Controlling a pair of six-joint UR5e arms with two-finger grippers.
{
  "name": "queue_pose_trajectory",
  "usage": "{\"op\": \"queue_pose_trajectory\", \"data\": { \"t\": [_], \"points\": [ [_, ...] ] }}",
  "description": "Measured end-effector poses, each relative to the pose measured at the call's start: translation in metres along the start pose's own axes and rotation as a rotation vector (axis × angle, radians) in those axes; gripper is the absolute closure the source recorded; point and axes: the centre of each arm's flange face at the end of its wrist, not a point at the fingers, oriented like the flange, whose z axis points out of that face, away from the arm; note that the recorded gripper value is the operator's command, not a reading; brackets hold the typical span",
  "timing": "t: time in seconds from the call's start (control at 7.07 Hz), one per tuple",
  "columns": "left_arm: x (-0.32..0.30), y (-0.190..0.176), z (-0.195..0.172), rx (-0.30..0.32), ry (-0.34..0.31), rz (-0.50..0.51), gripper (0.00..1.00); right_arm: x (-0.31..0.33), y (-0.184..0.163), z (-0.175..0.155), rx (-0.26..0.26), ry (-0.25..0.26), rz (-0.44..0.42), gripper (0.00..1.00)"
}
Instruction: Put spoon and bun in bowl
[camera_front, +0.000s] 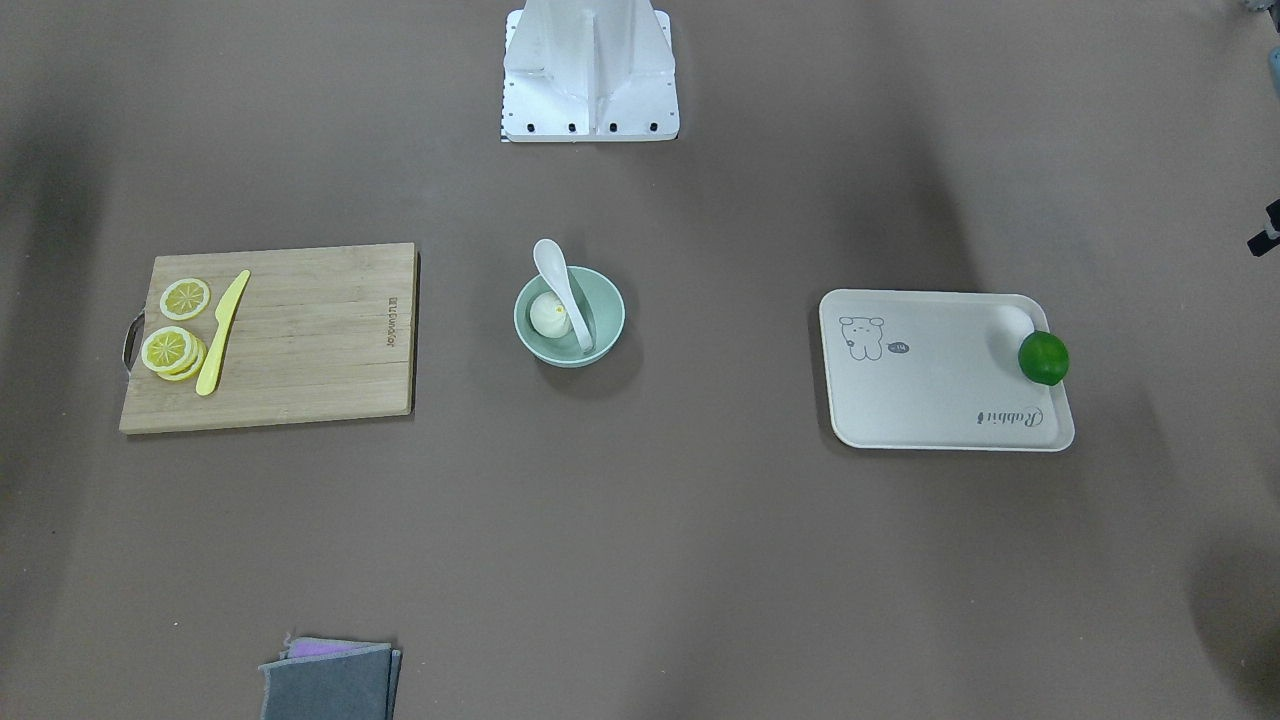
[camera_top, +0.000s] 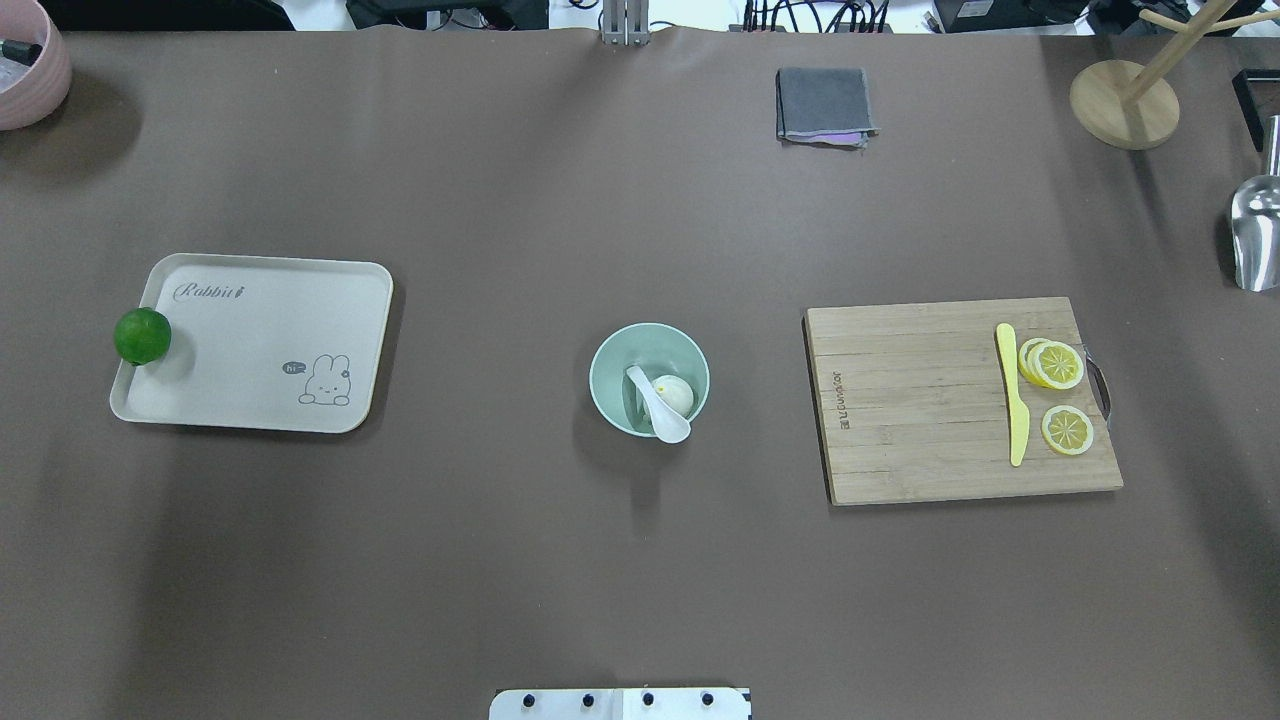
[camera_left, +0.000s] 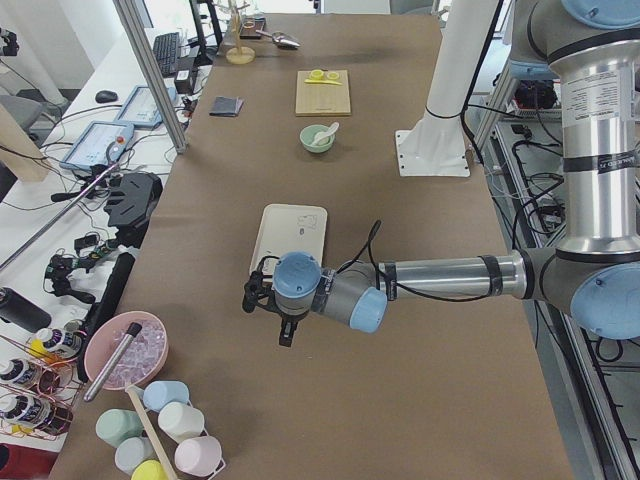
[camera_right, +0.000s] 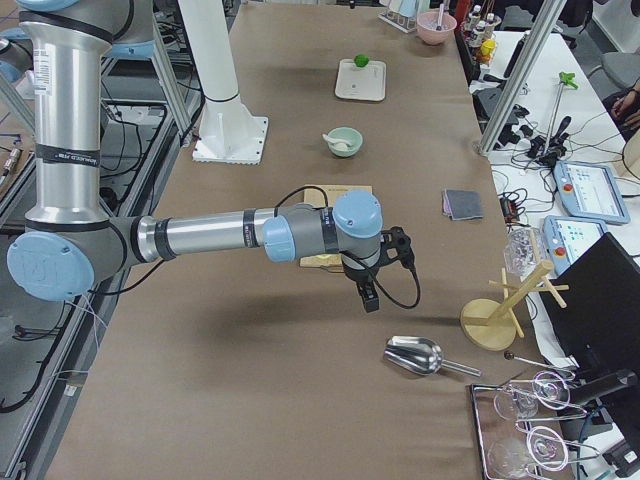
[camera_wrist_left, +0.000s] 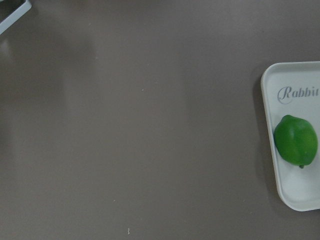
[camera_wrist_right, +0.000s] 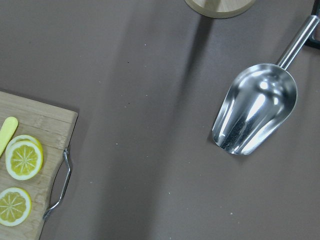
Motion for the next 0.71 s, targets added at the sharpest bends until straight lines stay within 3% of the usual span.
{"op": "queue_pose_trajectory", "data": {
  "t": [0.42, 0.71],
  "points": [
    [-0.001, -0.019, -0.002, -0.06, -0.039, -0.086, 0.02, 0.009, 0.003, 0.003, -0.01, 0.008, 0.01, 0.0],
    [-0.007, -0.025, -0.006, -0.055, -0.157, -0.081, 0.02, 0.014, 0.005, 0.007, -0.019, 0.007, 0.02, 0.0]
  ]
}}
